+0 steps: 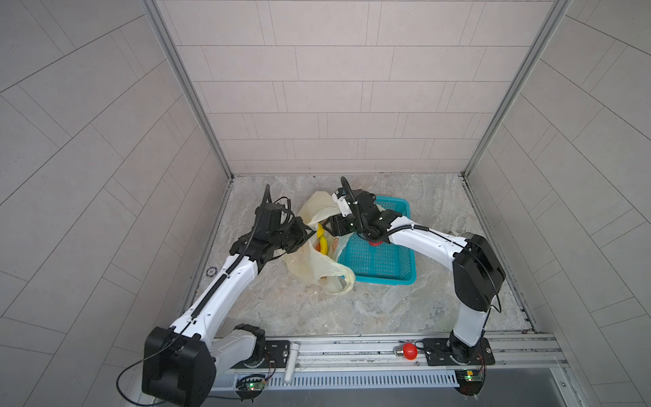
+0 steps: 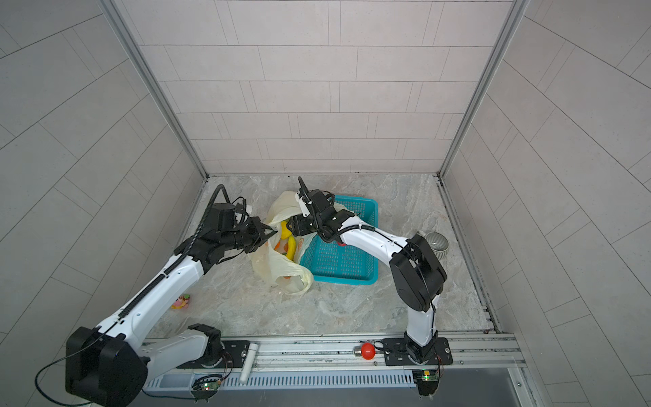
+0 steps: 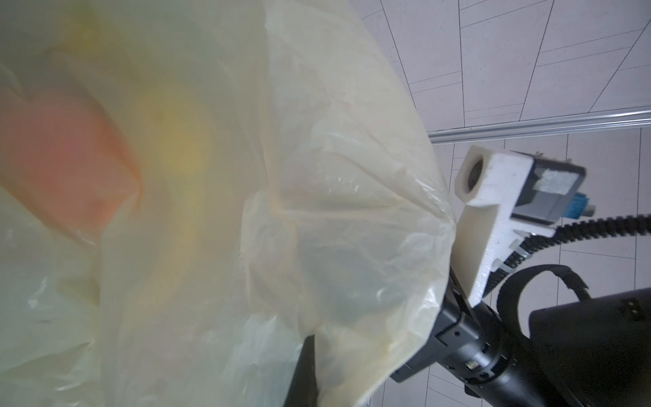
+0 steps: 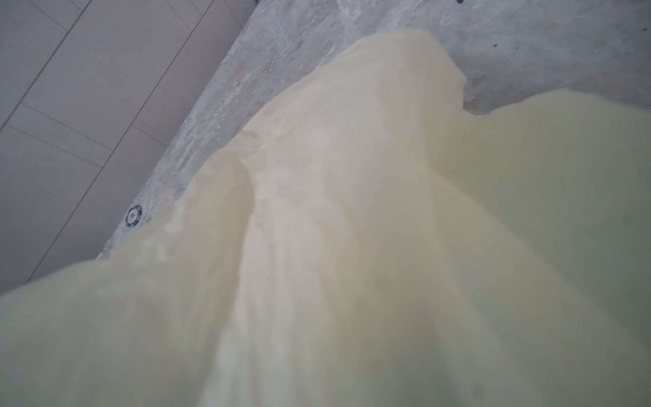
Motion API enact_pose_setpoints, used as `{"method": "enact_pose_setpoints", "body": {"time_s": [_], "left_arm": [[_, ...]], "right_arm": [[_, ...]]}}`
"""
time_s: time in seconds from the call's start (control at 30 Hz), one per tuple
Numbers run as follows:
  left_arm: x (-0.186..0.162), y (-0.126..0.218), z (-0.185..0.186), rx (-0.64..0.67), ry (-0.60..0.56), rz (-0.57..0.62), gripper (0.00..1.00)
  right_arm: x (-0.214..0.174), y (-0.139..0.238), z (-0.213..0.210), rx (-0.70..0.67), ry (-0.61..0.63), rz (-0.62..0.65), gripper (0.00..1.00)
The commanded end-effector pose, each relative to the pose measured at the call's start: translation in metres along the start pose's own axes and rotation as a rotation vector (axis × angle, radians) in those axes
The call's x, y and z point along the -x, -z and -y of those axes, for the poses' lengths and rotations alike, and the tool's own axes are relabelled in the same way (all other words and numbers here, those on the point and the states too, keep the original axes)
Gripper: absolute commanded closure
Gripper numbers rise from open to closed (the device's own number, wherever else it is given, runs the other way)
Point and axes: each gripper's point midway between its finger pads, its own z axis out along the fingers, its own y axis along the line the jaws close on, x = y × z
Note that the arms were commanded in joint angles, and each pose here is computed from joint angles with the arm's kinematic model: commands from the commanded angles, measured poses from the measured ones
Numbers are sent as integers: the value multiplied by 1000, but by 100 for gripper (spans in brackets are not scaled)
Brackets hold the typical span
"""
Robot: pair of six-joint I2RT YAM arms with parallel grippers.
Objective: Place the fruits into the plastic bag
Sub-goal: 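Carry the yellow fruit into the bag held by the left gripper and release, then withdraw the right gripper from the bag back over the basket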
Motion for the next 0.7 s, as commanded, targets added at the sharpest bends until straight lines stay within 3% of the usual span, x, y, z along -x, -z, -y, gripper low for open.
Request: {"method": "enact_pose_setpoints", "body": {"time_s": [0.0, 0.27, 0.4, 0.53, 0.67], "left_arm": [[0, 2, 6, -18, -22, 4, 100], [1, -1, 2, -6, -13, 5, 100], [1, -2, 2, -4, -12, 3, 100], [1, -2, 1, -1, -10, 5, 100], [0, -2, -1, 1, -9, 5, 100]], "right_arm": [[5, 37, -37, 160, 57, -1, 34], [-16, 98, -67, 312, 146, -19, 35], [1, 144, -65, 315, 160, 78, 34], [43, 199, -11, 116, 70, 299, 34], [59, 260, 89, -261, -159, 525, 33]]}}
